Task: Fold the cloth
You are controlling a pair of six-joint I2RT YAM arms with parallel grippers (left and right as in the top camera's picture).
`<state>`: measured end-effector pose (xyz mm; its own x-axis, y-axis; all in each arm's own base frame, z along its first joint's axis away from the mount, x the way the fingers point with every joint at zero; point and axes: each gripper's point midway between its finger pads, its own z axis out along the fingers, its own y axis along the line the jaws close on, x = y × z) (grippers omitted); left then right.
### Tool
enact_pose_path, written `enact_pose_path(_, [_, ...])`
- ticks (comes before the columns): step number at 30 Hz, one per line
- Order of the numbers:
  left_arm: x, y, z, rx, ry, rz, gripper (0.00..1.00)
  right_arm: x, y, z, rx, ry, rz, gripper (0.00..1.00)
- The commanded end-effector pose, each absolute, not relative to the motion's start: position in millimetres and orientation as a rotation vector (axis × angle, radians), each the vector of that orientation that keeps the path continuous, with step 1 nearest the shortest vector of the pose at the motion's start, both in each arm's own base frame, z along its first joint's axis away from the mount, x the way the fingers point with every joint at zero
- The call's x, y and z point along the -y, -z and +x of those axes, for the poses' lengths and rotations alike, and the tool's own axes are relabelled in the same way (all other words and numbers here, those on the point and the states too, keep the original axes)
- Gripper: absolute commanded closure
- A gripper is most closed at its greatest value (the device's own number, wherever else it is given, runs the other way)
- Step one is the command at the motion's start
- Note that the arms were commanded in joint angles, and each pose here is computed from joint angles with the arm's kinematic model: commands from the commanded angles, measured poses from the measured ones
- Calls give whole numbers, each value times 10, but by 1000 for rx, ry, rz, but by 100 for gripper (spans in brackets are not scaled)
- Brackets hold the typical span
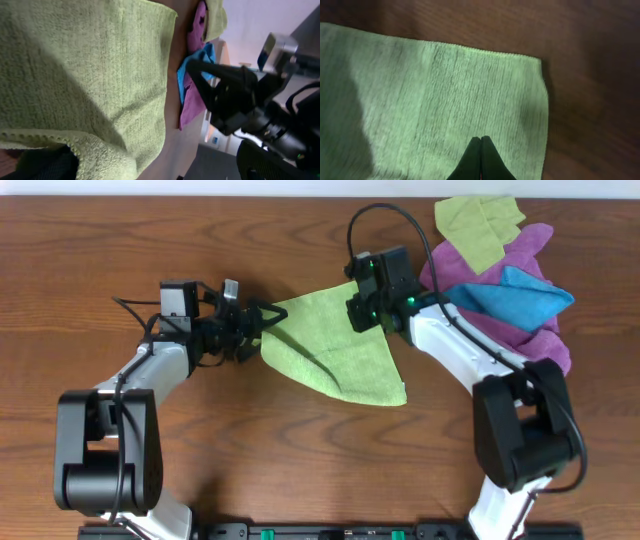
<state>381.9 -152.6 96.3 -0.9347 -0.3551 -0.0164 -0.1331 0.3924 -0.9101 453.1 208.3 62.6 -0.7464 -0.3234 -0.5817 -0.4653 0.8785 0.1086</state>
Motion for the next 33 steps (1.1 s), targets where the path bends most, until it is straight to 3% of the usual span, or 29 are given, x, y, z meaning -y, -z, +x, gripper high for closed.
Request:
enact_pose_path(1, [1557,-1071,3850,-2418,1545,-370,4,-2117,-578,4658,-2464,-282,-598,99])
enact_pose_path(33, [1566,-1008,3776,-2456,1536,-367,4,-2088,269,4853,-2565,-226,-512,99])
